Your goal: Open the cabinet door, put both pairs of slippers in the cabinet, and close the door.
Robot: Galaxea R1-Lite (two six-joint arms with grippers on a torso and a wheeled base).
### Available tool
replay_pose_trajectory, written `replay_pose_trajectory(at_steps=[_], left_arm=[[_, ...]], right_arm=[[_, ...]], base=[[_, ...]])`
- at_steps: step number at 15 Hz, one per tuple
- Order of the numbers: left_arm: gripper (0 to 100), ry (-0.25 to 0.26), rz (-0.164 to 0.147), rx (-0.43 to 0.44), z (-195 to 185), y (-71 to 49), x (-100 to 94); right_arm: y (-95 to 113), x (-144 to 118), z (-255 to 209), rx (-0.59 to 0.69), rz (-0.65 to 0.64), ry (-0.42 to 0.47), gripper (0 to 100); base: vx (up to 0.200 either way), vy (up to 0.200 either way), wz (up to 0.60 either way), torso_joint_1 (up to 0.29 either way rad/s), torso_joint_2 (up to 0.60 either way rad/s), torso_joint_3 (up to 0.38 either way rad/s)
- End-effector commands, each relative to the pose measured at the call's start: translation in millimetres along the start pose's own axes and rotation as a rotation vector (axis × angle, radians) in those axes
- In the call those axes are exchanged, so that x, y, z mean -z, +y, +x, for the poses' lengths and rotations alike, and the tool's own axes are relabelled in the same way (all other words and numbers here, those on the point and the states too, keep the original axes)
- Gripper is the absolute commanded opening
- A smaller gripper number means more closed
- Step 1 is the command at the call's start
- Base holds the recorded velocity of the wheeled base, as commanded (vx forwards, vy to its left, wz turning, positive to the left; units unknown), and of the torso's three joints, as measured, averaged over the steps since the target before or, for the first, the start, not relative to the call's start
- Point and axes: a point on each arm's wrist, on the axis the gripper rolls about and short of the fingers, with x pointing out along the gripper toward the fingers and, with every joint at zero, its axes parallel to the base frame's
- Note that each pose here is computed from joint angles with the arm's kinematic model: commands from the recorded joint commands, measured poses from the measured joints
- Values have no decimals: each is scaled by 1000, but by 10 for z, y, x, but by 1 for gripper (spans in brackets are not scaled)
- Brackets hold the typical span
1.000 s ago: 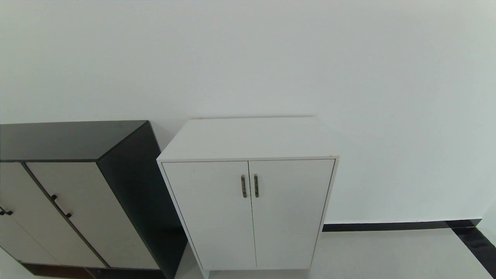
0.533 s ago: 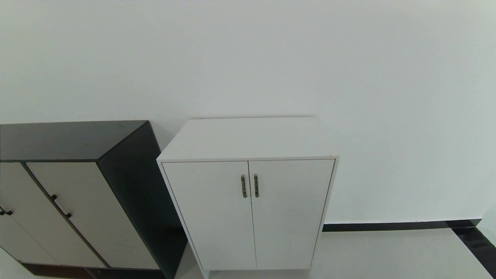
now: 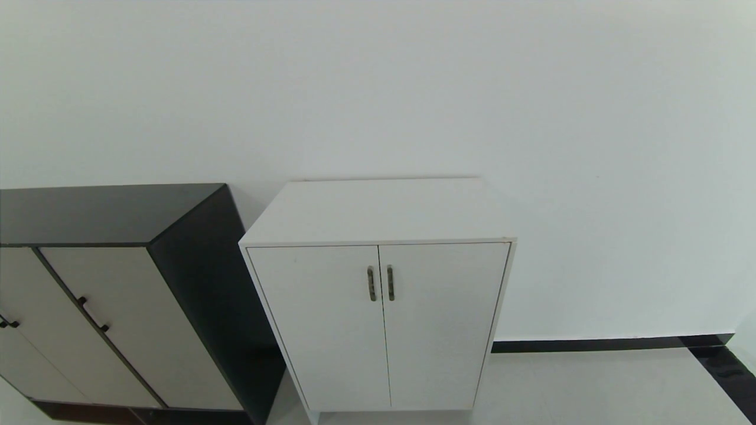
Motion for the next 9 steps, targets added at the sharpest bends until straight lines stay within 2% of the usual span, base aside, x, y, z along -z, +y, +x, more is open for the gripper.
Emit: replay_pose_trajectory(at_steps=[1,9], left_arm=[[0,0,0,0,0,0,0],[0,1,-1,0,1,0,0]], right_arm=[[0,0,2,1,0,3,0],[0,1,2,-1,-5,5,0]], base=[[0,0,0,0,0,0],[0,0,0,0,0,0]])
